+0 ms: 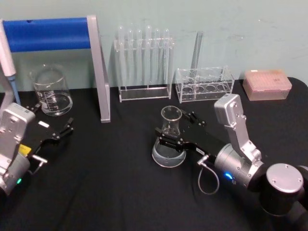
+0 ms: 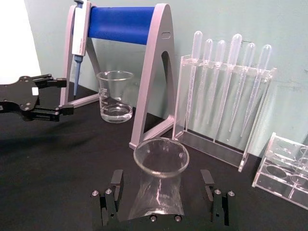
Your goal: Grasp the erlenmeyer flask with one hand, shake it three times, then place it back.
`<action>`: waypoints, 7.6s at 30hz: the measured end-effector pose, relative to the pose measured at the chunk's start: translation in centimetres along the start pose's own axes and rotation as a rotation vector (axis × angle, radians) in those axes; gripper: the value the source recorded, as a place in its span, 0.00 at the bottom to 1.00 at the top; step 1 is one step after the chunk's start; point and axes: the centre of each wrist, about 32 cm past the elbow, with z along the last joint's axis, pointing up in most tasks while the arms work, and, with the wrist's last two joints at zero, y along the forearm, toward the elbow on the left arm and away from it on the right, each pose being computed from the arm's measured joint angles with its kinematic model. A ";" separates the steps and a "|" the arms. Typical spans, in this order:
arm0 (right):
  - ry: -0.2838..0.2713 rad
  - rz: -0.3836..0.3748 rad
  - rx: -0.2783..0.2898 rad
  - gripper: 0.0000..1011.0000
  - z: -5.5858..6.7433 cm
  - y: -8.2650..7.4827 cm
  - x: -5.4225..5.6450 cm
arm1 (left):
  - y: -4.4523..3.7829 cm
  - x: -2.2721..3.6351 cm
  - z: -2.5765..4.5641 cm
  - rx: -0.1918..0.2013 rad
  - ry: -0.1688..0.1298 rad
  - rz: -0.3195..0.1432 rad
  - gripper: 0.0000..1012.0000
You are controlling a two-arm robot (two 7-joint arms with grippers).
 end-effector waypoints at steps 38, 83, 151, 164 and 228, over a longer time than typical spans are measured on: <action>-0.005 -0.009 0.018 0.73 0.3 1.9 0.1 | 0.00 0.00 0.00 0.000 0.000 0.000 0.99; -0.044 0.008 0.145 0.44 5.1 1.8 0.6 | 0.00 0.00 0.00 0.000 0.000 0.000 0.99; -0.044 -0.064 0.161 0.44 5.3 2.3 0.7 | 0.00 0.00 0.00 0.000 0.000 0.000 0.99; -0.063 -0.201 0.163 0.44 5.3 0.8 3.1 | 0.00 0.00 0.00 0.000 0.000 0.000 0.99; 0.019 0.154 0.173 0.44 5.5 3.7 -3.4 | 0.00 0.00 0.00 0.000 0.000 0.000 0.99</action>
